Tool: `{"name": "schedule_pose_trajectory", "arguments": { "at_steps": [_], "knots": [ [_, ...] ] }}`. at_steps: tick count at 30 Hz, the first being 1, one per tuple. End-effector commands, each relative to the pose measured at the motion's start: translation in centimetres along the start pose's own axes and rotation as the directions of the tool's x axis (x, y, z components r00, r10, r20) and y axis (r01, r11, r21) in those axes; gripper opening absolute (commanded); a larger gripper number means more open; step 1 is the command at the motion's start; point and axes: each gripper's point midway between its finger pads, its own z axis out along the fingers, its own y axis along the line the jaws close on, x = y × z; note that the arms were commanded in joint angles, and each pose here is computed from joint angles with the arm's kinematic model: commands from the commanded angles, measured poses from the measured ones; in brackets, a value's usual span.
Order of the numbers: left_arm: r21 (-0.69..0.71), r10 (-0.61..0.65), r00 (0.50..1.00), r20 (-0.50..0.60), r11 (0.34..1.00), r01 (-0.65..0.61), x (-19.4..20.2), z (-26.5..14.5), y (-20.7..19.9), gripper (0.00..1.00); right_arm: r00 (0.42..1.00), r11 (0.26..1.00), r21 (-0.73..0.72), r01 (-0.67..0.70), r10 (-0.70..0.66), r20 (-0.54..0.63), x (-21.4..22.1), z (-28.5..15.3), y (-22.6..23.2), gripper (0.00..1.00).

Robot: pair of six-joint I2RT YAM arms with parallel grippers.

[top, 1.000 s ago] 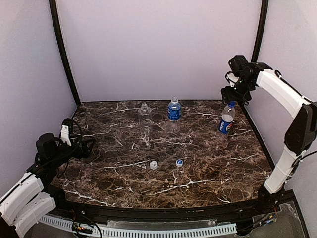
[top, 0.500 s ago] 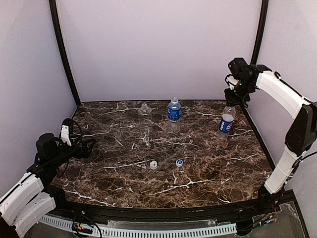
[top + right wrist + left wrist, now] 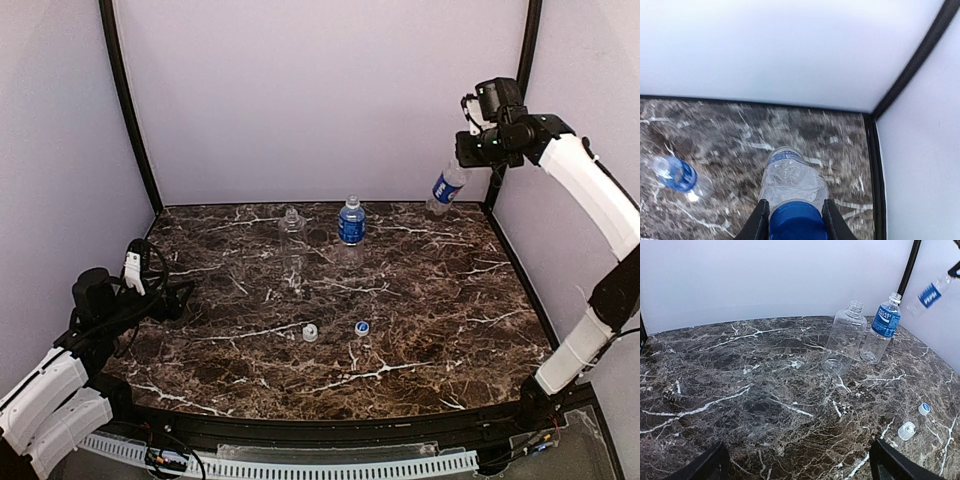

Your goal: Unscrew the bottle caps

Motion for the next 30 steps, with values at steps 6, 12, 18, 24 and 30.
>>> {"name": "schedule_pose_trajectory", "arguments": {
  "at_steps": [6,12,18,24,30],
  "knots": [
    [0.076,0.302,0.945,0.123,0.947,-0.312,-6.8,-0.7,-2.6,0.99,0.762,0.757,-0.475,0.449,-0.047,0.646,-12.5,-12.7,24.0,0.0],
    [0.091,0.465,0.869,0.167,0.871,-0.484,-11.0,-1.7,-4.3,0.99,0.782,0.405,-0.718,0.565,0.012,0.623,-8.9,-18.1,35.2,0.0],
    [0.213,0.565,0.807,0.169,0.779,-0.59,-11.6,-2.8,-6.7,0.99,0.821,0.27,-0.779,0.566,-0.093,0.564,-3.1,-18.4,40.6,0.0],
    [0.373,0.599,0.788,0.14,0.706,-0.603,-8.9,-3.4,-8.9,0.99,0.853,0.107,-0.852,0.513,-0.172,0.492,2.5,-19.4,44.3,0.0],
    [0.433,0.581,0.807,0.105,0.704,-0.563,-7.7,-3.4,-9.7,0.98,0.848,0.041,-0.854,0.519,-0.15,0.508,3.7,-21.1,46.3,0.0]
  ]
}}
